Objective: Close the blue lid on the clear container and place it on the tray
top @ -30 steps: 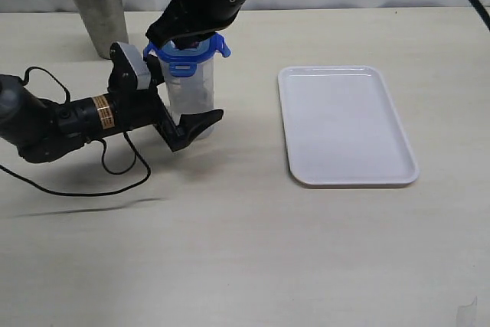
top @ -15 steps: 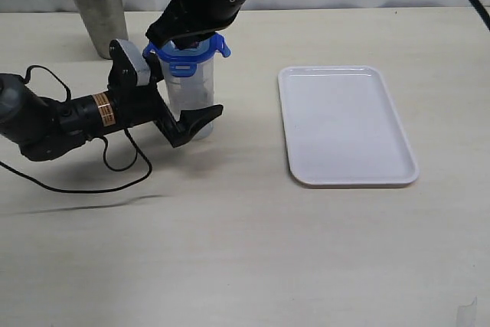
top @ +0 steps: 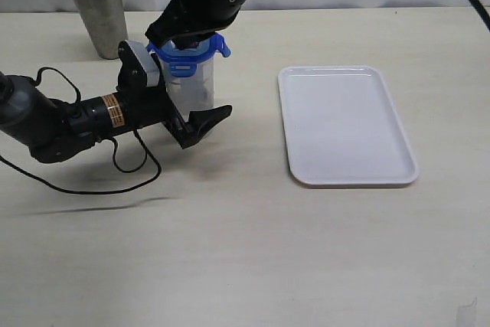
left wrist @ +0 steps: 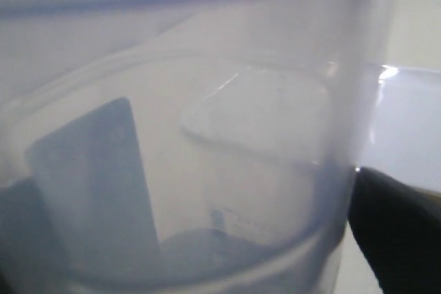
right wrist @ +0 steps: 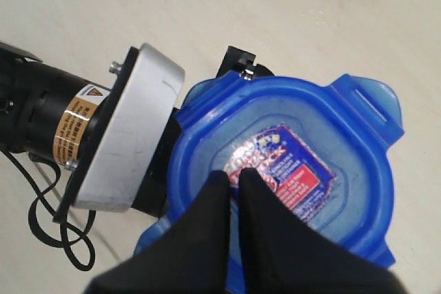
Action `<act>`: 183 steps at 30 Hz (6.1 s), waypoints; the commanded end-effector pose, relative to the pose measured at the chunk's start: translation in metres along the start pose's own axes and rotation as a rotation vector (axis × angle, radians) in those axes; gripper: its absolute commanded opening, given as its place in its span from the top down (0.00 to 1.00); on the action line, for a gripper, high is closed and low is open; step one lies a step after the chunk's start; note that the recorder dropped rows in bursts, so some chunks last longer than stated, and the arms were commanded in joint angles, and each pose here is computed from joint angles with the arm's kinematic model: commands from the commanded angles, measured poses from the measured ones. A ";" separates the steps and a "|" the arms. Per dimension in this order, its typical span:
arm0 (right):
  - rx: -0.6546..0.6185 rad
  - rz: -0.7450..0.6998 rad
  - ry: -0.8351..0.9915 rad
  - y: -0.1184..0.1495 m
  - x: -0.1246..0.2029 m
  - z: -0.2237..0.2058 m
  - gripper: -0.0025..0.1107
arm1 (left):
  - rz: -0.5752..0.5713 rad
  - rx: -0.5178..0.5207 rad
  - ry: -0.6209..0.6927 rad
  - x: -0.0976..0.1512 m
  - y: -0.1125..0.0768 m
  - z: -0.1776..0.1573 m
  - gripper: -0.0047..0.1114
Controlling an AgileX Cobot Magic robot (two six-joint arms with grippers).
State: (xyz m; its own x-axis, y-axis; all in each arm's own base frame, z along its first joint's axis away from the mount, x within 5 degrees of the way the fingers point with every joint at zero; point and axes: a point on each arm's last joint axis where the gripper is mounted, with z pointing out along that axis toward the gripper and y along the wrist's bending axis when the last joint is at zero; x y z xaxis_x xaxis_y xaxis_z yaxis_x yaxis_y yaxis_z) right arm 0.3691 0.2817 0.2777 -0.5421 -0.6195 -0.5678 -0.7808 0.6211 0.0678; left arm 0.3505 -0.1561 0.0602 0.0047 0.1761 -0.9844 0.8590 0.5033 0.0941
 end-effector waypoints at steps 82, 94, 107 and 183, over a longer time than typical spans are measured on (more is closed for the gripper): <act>0.094 -0.174 0.278 0.068 0.004 -0.014 0.57 | -0.033 0.407 0.060 -0.014 -0.008 -0.004 0.96; 0.227 -0.377 0.347 0.082 0.007 0.006 0.57 | -0.033 0.407 0.060 -0.014 -0.008 -0.004 0.96; 0.386 -0.552 0.508 0.087 0.034 0.040 0.58 | -0.033 0.408 0.060 -0.014 -0.009 -0.004 0.96; -0.224 0.583 -0.041 -0.007 0.071 -0.003 0.61 | -0.001 0.386 0.044 -0.015 -0.007 -0.003 0.96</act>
State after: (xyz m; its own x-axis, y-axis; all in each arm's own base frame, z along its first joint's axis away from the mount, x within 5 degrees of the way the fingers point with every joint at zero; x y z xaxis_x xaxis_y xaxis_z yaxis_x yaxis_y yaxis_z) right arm 0.3301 0.2232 0.2495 -0.8812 -0.2363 -0.4094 -0.4346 0.7458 0.5049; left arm 0.3480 -0.1517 0.0713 -0.0745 0.2077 -0.9754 0.9772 0.2102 -0.0299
